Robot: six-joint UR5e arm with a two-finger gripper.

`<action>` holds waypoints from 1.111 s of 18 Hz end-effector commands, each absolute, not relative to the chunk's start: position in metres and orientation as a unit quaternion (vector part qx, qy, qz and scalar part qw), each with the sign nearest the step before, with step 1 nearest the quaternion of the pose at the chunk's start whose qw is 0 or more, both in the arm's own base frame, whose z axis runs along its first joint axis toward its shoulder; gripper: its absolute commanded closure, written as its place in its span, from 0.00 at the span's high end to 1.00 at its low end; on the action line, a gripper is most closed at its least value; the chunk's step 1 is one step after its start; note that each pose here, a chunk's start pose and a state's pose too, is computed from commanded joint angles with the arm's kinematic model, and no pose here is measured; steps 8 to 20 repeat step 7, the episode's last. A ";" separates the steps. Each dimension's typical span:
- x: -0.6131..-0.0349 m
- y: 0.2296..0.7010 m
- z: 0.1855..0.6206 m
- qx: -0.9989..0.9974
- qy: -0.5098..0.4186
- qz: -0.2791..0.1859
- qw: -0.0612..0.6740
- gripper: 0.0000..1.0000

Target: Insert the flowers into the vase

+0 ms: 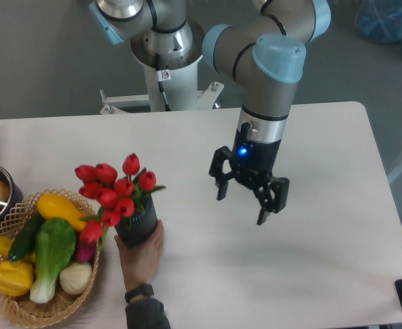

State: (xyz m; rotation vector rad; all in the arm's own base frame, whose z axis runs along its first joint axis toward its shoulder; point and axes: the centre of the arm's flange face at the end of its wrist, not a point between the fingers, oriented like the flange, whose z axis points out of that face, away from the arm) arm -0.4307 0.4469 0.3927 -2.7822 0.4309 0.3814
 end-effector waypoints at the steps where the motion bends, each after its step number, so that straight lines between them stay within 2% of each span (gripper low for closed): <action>1: -0.432 0.446 0.393 -0.969 0.149 0.136 0.142 1.00; 6: -0.452 0.425 0.388 -0.973 0.148 0.152 0.093 1.00; 20: -0.456 0.420 0.387 -0.973 0.148 0.151 0.091 1.00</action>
